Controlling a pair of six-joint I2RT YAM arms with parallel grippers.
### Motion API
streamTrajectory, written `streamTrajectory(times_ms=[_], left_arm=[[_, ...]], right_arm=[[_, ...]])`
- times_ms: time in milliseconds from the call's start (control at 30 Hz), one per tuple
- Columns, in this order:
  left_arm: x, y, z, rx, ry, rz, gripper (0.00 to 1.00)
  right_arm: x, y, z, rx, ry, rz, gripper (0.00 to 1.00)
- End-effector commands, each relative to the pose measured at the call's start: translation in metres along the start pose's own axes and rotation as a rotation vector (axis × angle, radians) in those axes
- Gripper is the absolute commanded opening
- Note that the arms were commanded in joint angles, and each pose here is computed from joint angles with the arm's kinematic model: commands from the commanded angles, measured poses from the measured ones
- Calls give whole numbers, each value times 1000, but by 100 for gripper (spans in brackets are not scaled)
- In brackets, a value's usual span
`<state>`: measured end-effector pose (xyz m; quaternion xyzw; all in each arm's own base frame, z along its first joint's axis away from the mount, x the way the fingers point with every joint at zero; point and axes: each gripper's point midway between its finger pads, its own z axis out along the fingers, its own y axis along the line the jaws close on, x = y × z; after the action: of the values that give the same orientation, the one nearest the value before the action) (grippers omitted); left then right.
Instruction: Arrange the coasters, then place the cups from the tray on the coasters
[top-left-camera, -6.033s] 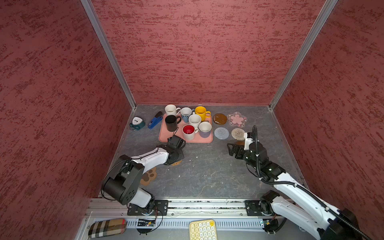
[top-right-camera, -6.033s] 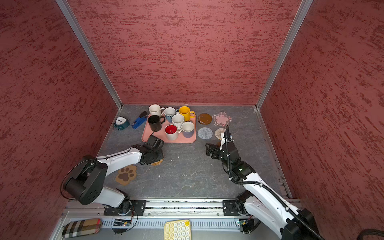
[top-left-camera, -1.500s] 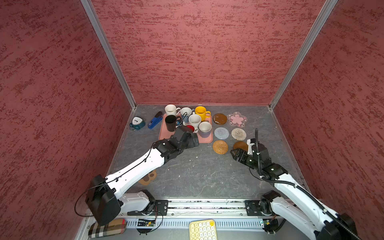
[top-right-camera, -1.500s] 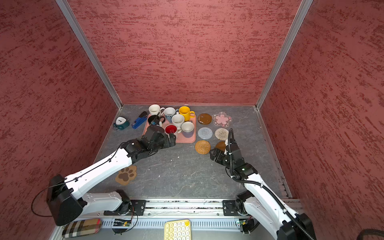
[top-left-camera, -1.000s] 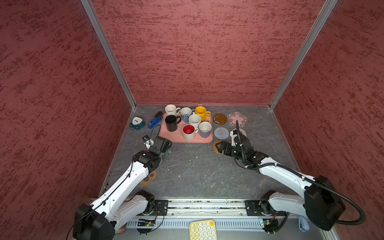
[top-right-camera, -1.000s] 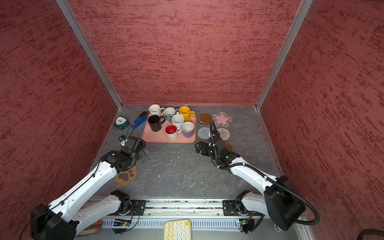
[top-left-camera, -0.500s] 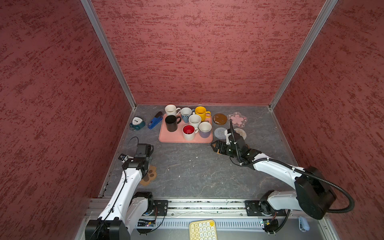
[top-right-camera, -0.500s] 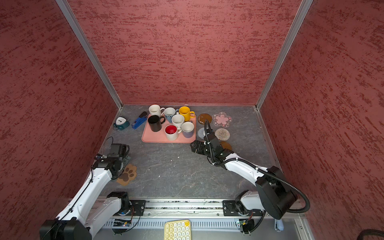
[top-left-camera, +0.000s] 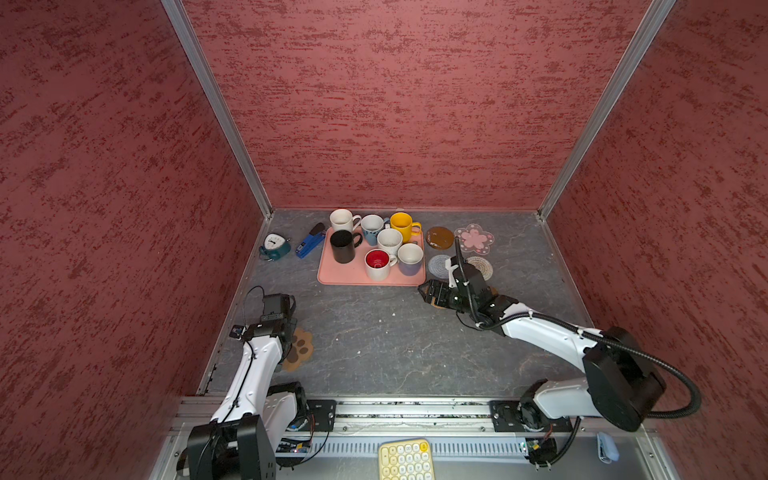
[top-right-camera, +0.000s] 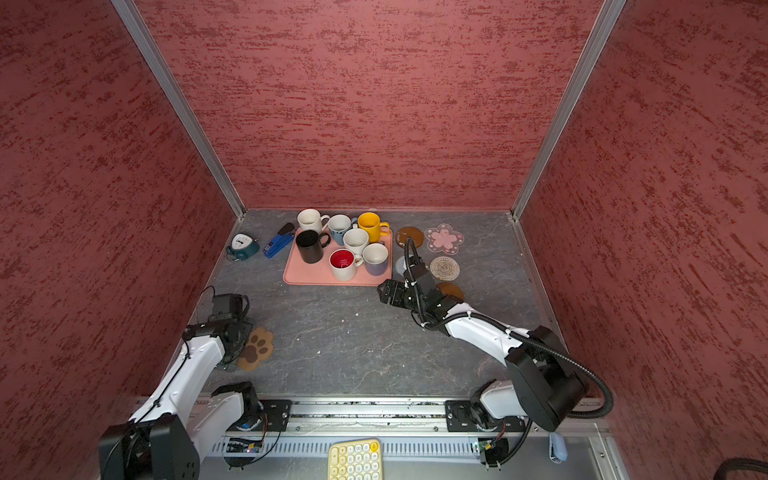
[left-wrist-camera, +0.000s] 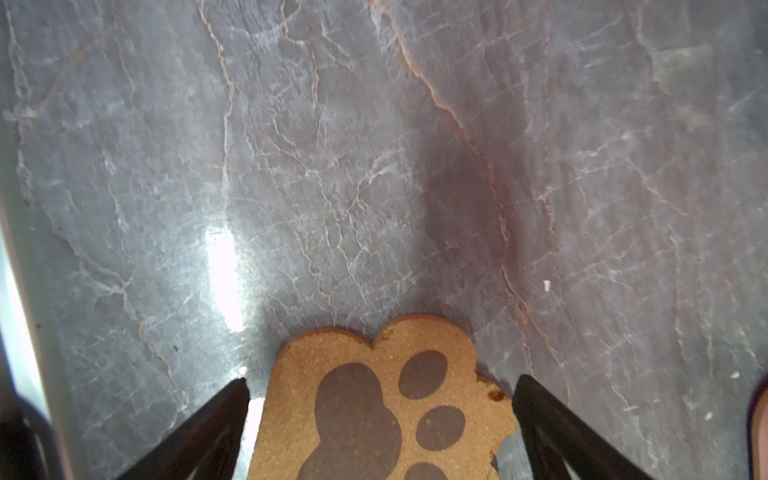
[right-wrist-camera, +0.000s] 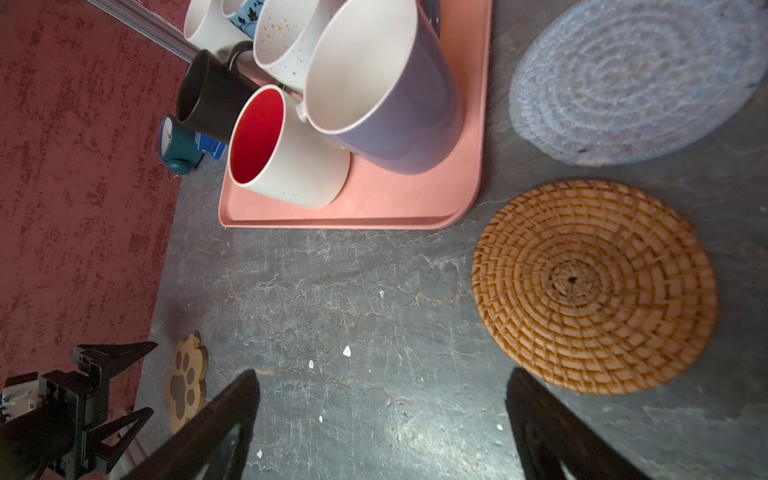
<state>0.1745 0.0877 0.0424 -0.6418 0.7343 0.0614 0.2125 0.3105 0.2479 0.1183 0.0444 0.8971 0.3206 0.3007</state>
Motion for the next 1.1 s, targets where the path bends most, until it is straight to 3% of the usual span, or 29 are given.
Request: streamTrajectory(times_ms=[0, 167, 433, 667, 1067], left_arm=[[2, -7, 7, 31, 18, -14, 100], [7, -7, 15, 36, 42, -12, 100], [21, -25, 26, 148, 112, 25, 99], [36, -39, 29, 174, 154, 106, 100], [61, -66, 6, 250, 132, 235, 100]], right_arm=[[-9, 19, 1, -49, -11, 1, 93], [-7, 18, 2, -42, -11, -1, 93], [-7, 17, -3, -36, -14, -7, 94], [-6, 16, -4, -38, -14, -3, 94], [-11, 17, -11, -30, -33, -16, 95]])
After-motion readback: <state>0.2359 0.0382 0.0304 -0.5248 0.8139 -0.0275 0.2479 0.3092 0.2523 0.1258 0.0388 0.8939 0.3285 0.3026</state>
